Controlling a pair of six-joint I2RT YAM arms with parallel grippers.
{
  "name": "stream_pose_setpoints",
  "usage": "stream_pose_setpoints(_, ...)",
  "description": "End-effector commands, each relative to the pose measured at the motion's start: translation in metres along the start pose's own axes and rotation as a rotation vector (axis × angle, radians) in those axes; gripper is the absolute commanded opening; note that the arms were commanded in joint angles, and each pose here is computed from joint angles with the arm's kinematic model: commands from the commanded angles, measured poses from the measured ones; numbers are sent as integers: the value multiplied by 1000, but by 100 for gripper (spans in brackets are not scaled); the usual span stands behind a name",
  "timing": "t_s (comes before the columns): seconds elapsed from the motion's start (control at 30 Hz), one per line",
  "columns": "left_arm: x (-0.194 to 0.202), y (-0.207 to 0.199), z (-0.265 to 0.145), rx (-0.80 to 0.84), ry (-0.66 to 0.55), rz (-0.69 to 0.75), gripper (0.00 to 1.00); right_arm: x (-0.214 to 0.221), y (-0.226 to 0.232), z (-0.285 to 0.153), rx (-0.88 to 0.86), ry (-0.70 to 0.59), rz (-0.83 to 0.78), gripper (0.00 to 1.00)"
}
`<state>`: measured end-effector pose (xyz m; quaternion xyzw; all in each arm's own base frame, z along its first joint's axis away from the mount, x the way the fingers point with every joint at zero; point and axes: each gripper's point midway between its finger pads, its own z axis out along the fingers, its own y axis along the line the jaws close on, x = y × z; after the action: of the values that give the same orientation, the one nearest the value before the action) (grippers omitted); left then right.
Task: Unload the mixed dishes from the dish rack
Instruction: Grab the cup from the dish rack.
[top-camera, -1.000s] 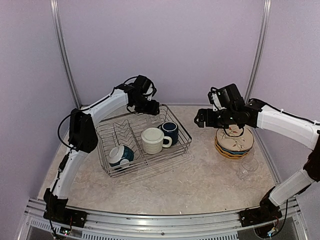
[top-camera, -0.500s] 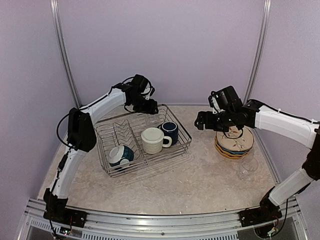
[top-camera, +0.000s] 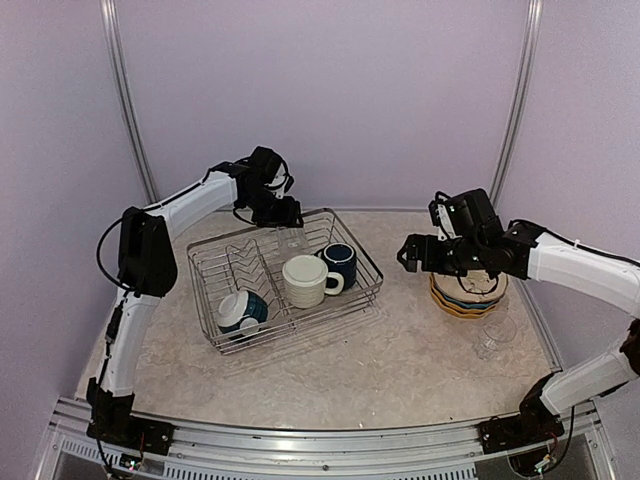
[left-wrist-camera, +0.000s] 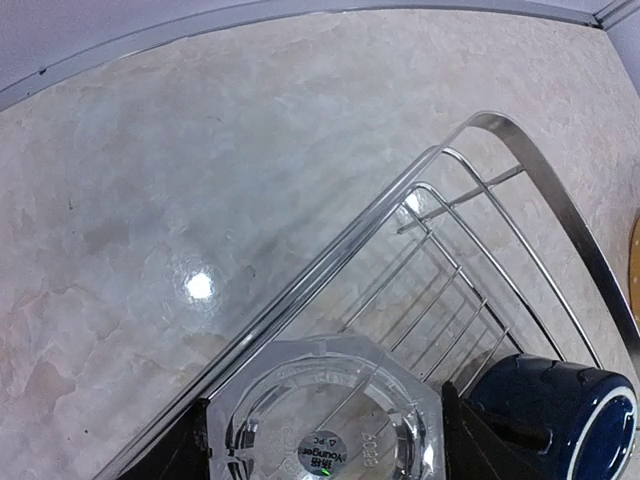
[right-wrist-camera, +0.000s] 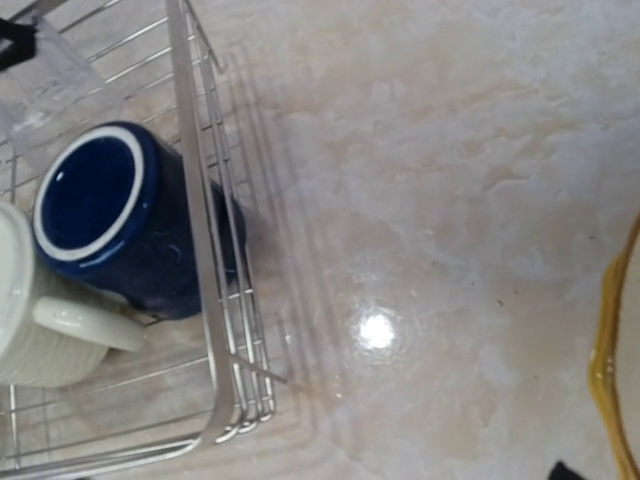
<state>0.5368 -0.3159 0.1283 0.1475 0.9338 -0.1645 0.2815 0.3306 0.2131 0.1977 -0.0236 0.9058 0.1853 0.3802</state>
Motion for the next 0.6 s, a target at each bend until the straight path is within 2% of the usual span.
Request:
stream_pose_setpoints(0.0,-24,3,-54,99,-63,-121,4,-9,9,-2,-81,-55,-7,96)
stream_pose_setpoints(0.17,-44,-4,-88,196,-122,-177,3,-12,13,3,-118,-59,-16,97)
stream_pose_setpoints(0.4,-51,-10,-138,269,-153,-189,3,-16,26,7,-193,-69,-8,97)
stream_pose_setpoints(0.57,-51,-22,-180,414,-186,-273,3,-31,64,7,-401,-117,19,98)
